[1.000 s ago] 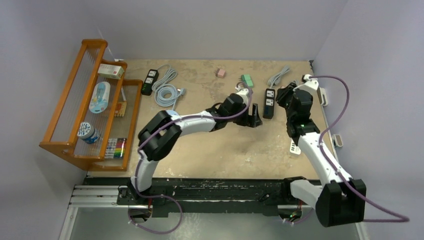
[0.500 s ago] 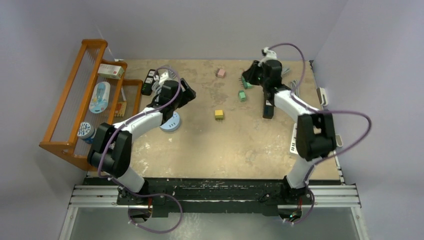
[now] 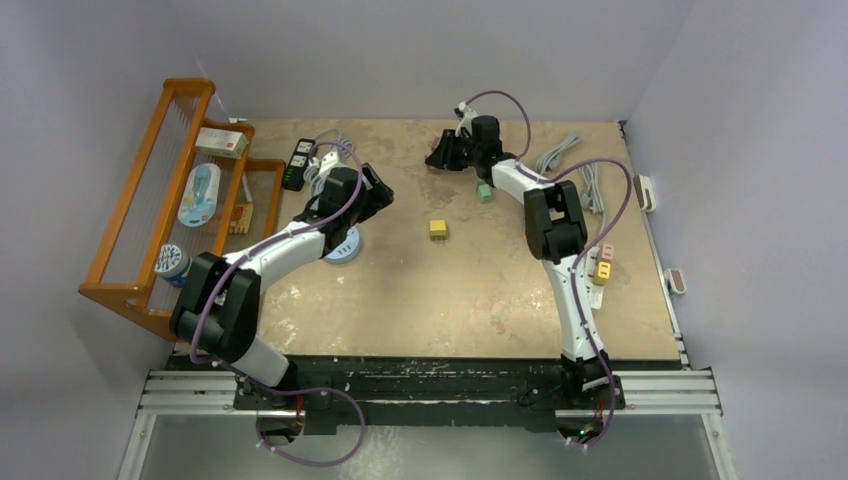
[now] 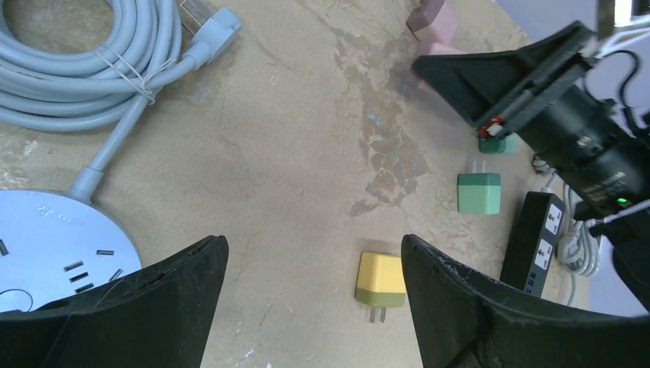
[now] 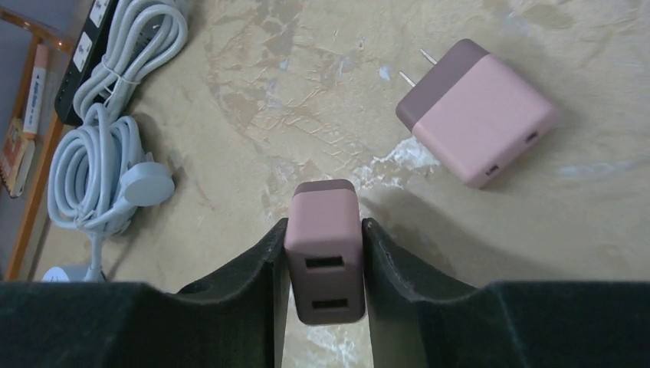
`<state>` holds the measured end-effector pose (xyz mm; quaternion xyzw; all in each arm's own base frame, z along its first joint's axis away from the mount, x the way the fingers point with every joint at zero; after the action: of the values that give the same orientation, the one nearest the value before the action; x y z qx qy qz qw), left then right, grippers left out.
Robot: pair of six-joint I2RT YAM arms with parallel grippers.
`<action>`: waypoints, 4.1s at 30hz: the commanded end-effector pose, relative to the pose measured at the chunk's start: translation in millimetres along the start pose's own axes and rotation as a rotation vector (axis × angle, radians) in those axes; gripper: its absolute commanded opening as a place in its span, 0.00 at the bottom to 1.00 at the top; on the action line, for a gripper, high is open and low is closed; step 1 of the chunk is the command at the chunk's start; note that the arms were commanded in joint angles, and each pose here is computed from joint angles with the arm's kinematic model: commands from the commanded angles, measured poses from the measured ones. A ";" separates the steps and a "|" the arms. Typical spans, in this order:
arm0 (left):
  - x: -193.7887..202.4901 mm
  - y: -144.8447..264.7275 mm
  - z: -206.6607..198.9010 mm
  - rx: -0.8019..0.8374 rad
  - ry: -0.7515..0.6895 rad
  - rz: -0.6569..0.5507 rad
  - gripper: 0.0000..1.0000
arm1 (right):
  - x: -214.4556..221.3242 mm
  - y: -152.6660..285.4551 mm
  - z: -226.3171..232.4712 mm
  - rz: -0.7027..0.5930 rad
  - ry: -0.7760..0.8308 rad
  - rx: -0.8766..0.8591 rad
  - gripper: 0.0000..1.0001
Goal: Pull the plug off the socket
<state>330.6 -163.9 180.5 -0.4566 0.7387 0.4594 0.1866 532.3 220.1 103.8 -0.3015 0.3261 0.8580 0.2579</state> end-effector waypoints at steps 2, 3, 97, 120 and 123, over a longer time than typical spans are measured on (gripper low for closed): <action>-12.5 5.2 -8.0 0.064 0.048 -0.072 0.83 | -35.3 3.3 39.3 -0.035 0.078 -0.134 0.64; -12.2 4.7 -8.2 0.068 0.049 -0.071 0.83 | -38.8 7.1 43.1 -0.049 0.092 -0.140 0.77; 69.2 2.3 -122.6 0.425 -0.181 0.027 0.85 | 23.0 303.8 15.9 -0.377 -0.099 0.465 0.00; 2.9 77.6 24.1 -0.051 -0.128 -0.236 0.87 | -16.8 11.6 56.6 -0.063 -0.081 0.050 0.06; 3.6 79.0 28.9 -0.057 -0.128 -0.233 0.87 | -11.6 -1.2 51.8 -0.034 -0.086 0.004 0.15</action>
<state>259.7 -135.6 191.7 -0.4985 0.6625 0.4946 0.2605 509.0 250.5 112.5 -0.2453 0.3591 0.8536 0.2868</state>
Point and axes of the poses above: each gripper's point midway between its finger pads, its own y axis back along the fingers, its own z axis along the line the jaws close on, x = y × z, the point moved 10 cm from there along y, back along the fingers, and after that the axes turned 5 degrees about -y, right-handed, at the moved point
